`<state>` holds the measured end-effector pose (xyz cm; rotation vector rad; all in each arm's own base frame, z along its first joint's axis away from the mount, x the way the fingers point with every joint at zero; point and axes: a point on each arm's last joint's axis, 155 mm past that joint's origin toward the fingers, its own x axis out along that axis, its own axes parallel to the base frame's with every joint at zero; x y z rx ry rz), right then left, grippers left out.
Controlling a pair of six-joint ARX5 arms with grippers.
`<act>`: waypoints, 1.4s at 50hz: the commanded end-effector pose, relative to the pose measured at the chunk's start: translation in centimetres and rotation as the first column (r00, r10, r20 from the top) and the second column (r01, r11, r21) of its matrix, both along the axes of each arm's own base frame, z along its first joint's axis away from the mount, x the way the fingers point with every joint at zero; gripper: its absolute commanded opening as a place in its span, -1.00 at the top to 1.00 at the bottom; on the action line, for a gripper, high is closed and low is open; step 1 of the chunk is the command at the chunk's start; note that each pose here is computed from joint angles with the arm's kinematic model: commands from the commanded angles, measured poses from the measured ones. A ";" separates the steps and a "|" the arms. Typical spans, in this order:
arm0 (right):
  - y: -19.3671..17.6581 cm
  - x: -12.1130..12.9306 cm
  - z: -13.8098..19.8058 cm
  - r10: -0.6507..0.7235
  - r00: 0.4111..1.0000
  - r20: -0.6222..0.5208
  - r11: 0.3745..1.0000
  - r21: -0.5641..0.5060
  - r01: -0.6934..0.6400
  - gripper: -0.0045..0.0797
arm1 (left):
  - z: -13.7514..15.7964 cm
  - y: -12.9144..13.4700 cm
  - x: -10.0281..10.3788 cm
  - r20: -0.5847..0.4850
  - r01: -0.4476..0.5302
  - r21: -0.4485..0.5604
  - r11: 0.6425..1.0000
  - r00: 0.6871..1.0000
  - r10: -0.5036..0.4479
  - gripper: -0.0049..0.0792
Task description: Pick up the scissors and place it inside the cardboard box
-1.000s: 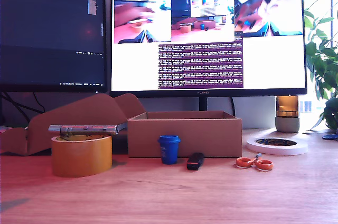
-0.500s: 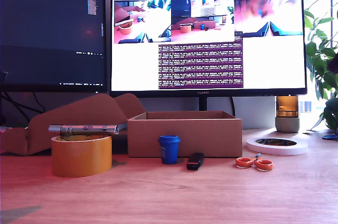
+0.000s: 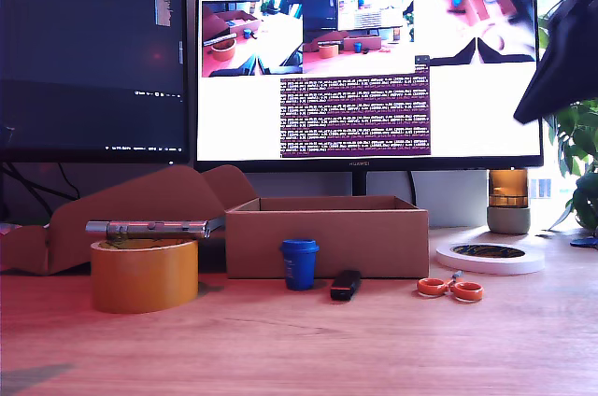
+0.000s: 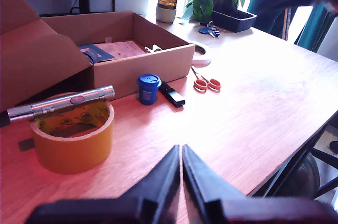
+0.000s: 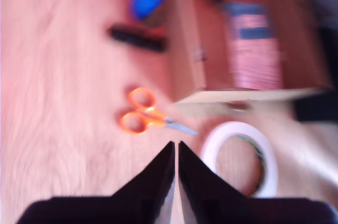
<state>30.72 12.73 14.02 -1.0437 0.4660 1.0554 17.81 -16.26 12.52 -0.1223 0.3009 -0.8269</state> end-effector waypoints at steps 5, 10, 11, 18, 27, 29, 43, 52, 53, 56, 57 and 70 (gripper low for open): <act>0.7 1.4 -0.3 0.096 0.995 0.010 0.988 -0.123 -0.094 0.92 | -0.9 0.1 0.2 -0.011 -0.008 0.012 1.000 1.000 0.008 0.93; 0.7 2.0 -1.3 0.166 0.986 -0.002 0.959 -0.231 -0.162 0.92 | -1.0 0.3 0.4 -0.012 -0.021 0.017 1.000 1.000 0.021 0.93; 0.6 2.3 -1.5 0.173 0.985 -0.005 0.953 -0.251 -0.169 0.92 | -1.0 0.3 0.4 -0.011 -0.024 0.017 1.000 1.000 0.024 0.93; 0.5 2.7 -3.4 0.316 0.949 -0.016 0.856 -0.427 -0.292 0.92 | -1.1 0.6 0.7 -0.008 -0.049 0.024 0.999 0.999 0.049 0.93; 0.4 1.8 -5.3 0.524 0.847 -0.091 0.672 -0.567 -0.477 0.91 | -1.2 0.8 0.8 -0.010 -0.058 0.029 0.998 0.998 0.059 0.93; 1.0 1.3 -5.6 0.568 0.817 -0.104 0.646 -0.560 -0.520 0.84 | -1.3 0.8 0.8 -0.015 -0.058 0.032 0.998 0.998 0.059 0.93; 3.2 0.0 -8.0 0.697 0.700 -0.153 0.554 -0.505 -0.662 0.38 | -1.5 0.8 0.7 -0.016 -0.055 0.041 0.998 0.998 0.056 0.93; 4.0 1.1 -9.1 0.705 0.696 -0.137 0.551 -0.513 -0.659 0.38 | -1.6 0.8 0.7 -0.019 -0.055 0.043 0.998 0.998 0.056 0.93; 4.0 1.2 -9.2 0.705 0.696 -0.138 0.551 -0.512 -0.659 0.38 | -1.6 0.8 0.7 -0.019 -0.055 0.043 0.998 0.998 0.056 0.93; 4.2 1.5 -9.5 0.705 0.697 -0.135 0.551 -0.514 -0.657 0.39 | -1.6 0.8 0.7 -0.019 -0.055 0.043 0.998 0.998 0.056 0.93; 4.2 1.5 -9.6 0.705 0.696 -0.136 0.551 -0.514 -0.658 0.39 | -1.6 0.8 0.7 -0.019 -0.055 0.043 0.998 0.998 0.056 0.93; 4.0 1.9 -10.4 0.698 0.700 -0.149 0.546 -0.522 -0.655 0.40 | -1.6 0.8 0.7 -0.019 -0.056 0.043 0.998 0.998 0.057 0.93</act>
